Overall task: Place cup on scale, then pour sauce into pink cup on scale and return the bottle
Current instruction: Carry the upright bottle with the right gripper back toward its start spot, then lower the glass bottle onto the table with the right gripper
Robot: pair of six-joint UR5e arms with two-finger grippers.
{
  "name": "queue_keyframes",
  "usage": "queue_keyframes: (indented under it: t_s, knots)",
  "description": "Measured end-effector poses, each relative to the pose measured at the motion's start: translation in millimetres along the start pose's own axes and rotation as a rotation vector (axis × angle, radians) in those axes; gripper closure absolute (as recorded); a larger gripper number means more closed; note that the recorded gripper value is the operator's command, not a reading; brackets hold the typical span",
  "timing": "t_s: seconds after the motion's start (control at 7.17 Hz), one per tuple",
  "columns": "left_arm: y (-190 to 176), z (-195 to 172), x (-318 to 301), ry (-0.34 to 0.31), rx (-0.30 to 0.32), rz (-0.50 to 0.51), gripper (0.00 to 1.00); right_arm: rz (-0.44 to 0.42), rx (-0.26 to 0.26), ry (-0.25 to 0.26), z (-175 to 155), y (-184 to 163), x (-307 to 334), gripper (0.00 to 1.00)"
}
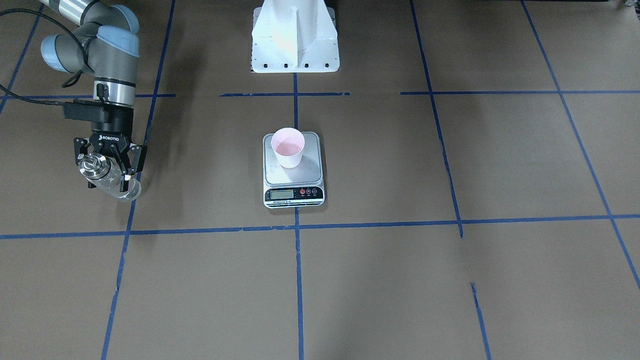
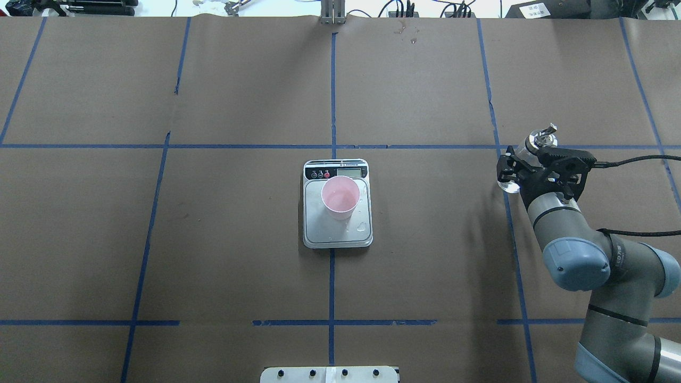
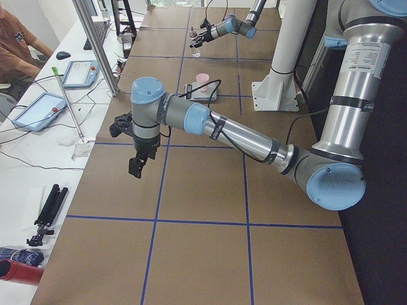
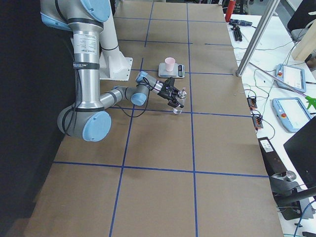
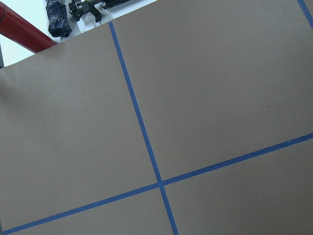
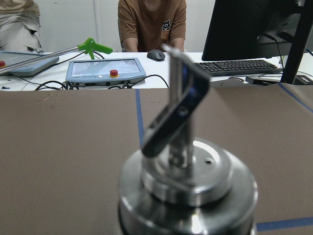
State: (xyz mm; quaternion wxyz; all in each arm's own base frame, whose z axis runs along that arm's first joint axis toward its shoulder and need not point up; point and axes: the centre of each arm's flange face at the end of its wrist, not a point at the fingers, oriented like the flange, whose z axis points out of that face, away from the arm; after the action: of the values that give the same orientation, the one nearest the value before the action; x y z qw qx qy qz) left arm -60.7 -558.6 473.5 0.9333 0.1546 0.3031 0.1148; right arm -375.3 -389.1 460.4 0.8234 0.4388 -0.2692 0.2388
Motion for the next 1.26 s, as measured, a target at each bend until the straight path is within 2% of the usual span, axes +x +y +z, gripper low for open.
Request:
queue_keyframes:
  t_s: [0.7,0.84,0.98,1.26]
  knots:
    - [0.0,0.1,-0.1,-0.001,0.0,0.0,0.0,-0.004,-0.017,-0.018,-4.6,11.2,-9.1,1.0]
    - [-0.1,0.0,-0.1,-0.001,0.0,0.0,0.0,-0.004,-0.02,-0.021,-5.5,12.1,-10.2,0.89]
    - [-0.3,-0.2,0.0,-0.001,0.0,0.0,0.0,-0.002,-0.02,-0.023,-6.4,11.7,-11.1,0.56]
    - [-1.2,-0.8,0.4,-0.001,0.002,0.001,0.0,-0.004,-0.021,-0.021,-5.6,13.2,-10.5,0.29]
